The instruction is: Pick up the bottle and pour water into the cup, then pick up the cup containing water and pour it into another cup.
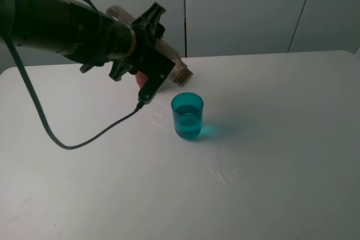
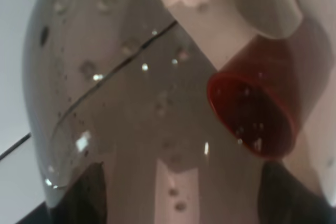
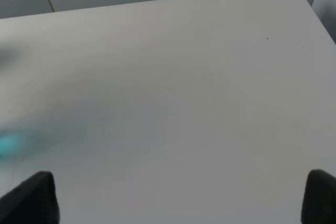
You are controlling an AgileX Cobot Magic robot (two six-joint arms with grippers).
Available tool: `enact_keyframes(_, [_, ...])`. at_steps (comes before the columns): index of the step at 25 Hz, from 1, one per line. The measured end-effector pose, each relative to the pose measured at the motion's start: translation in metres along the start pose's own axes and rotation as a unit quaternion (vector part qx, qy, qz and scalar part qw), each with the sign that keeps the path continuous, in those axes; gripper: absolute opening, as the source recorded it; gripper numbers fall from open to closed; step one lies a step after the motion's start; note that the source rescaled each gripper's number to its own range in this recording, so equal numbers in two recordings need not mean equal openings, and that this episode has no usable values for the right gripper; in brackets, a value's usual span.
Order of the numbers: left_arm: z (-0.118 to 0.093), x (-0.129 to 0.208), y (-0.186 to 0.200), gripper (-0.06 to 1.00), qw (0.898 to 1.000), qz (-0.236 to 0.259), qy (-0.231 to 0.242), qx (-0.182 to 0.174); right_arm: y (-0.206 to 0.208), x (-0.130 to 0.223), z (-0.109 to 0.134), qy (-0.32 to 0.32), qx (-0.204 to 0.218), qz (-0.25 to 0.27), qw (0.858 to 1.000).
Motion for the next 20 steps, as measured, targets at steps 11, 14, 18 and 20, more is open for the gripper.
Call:
enact_keyframes(11, [0.003,-0.004,0.0,0.0,1.0,-0.016,-0.007,-0.01,0.0,0.0,0.0,0.0,0.0,0.0,1.0])
enact_keyframes(14, [0.004,-0.003,0.002,0.0,0.999,-0.015,0.038,-0.012,0.0,0.0,0.0,0.0,0.0,0.0,1.0])
enact_keyframes(18, [0.012,0.006,0.016,0.0,0.978,-0.016,0.209,-0.014,0.0,0.0,0.0,0.0,0.0,0.0,1.0])
enact_keyframes(20, [0.016,0.013,0.028,0.0,0.956,-0.026,0.29,-0.017,0.0,0.0,0.0,0.0,0.0,0.0,1.0])
Point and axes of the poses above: a point on each arm's last joint axis where the gripper is mounted, y pointing back along that axis away from the gripper, z along the wrist's bending axis when the last joint is at zero, x = y × z, the point moved 5 cm from there along -y, pointing out along that axis toward the gripper, and after that the axes turned 10 degrees about -y, right-handed, at the moved point
